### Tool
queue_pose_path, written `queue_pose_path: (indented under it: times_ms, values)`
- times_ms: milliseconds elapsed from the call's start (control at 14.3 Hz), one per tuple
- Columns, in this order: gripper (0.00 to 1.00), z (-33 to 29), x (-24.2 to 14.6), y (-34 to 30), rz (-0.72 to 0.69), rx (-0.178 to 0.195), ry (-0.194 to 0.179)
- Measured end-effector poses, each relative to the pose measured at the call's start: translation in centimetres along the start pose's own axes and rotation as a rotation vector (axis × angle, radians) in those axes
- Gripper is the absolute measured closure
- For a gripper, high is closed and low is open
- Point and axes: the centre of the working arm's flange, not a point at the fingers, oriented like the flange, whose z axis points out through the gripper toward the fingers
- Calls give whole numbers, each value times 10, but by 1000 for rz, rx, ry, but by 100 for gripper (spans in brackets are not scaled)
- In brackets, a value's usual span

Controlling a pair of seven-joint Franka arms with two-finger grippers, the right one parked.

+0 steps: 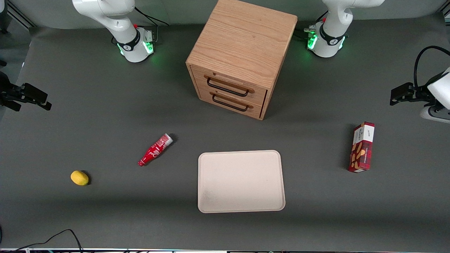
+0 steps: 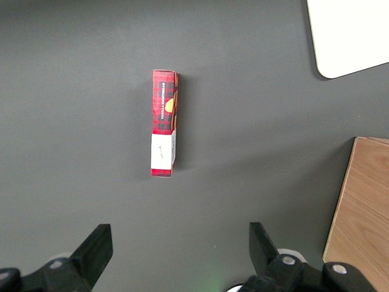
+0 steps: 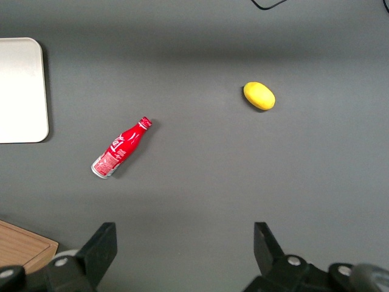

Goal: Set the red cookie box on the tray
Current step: 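Move the left gripper down over the red shortbread box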

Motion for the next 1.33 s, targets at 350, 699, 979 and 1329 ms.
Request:
queue_pose_path:
  times_ms: [350, 699, 979, 1329]
  values:
    - [0, 2, 0, 1, -5, -3, -16]
    - [0, 32, 12, -16, -24, -8, -69]
    - [0, 95, 48, -28, -8, -5, -127]
    - [0, 176, 73, -61, 53, 9, -90]
